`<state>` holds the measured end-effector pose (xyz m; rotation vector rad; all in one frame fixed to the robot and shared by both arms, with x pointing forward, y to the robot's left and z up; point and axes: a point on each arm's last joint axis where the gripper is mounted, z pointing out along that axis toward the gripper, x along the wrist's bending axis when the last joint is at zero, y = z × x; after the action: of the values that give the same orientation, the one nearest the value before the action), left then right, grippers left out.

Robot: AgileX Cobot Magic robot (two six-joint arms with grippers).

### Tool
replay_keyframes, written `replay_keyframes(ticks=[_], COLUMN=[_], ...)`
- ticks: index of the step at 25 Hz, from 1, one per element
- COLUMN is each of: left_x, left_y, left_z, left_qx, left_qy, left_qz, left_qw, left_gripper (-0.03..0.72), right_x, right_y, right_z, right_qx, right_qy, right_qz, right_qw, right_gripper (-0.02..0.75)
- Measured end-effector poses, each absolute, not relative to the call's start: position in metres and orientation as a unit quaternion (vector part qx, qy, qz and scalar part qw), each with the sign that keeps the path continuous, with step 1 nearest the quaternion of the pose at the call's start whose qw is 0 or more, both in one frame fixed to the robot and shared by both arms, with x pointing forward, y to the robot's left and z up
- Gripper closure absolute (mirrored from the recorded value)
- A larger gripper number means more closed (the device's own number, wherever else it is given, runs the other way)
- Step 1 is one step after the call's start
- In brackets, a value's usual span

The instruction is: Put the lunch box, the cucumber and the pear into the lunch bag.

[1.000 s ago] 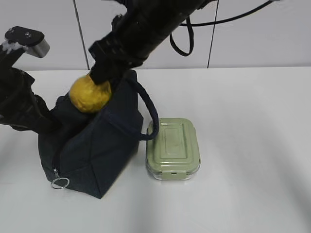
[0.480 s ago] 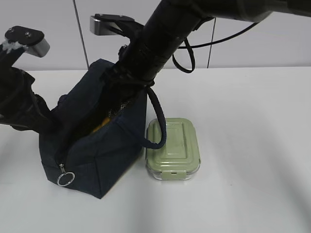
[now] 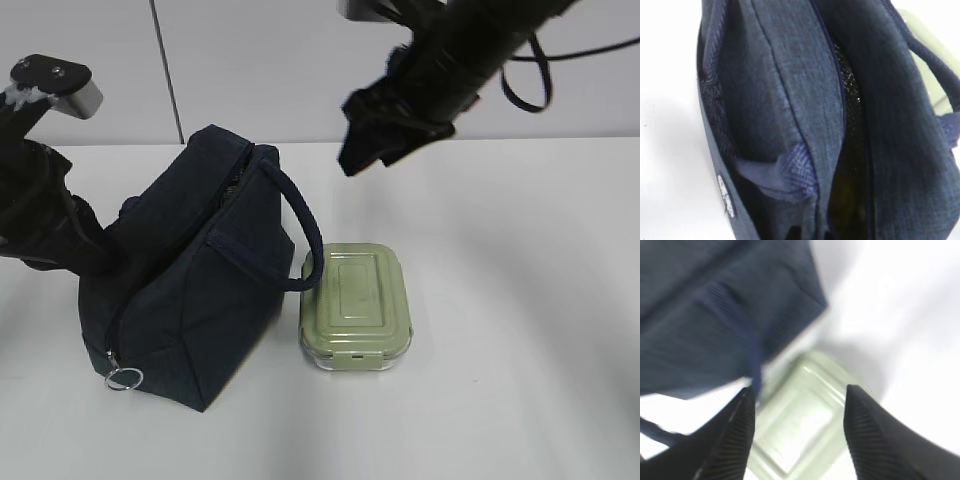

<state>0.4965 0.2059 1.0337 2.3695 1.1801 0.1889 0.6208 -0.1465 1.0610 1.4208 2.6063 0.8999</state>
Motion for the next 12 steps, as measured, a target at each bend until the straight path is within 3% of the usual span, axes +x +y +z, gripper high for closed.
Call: replay_keyframes(ticks=[6,12], left_x=[0.496,0.496], left_y=[0.206,0.206], left_z=[1.034,1.034], left_qx=[0.867,0.867], left_qy=[0.431,0.431], left_qz=[0.069,0.068], left_qw=[0.241,0.241], left_gripper=[0.685,0.685], right_x=[0.602,0.592], right_y=[-0.203,-0.234], right_z=[0.999,0.961], right_qx=[0.543,0.57], right_qy=[0.778,0.71], right_qz=[0.309,0.389], right_qw=[-0.074,-0.141], right_gripper=[0.3,0.2])
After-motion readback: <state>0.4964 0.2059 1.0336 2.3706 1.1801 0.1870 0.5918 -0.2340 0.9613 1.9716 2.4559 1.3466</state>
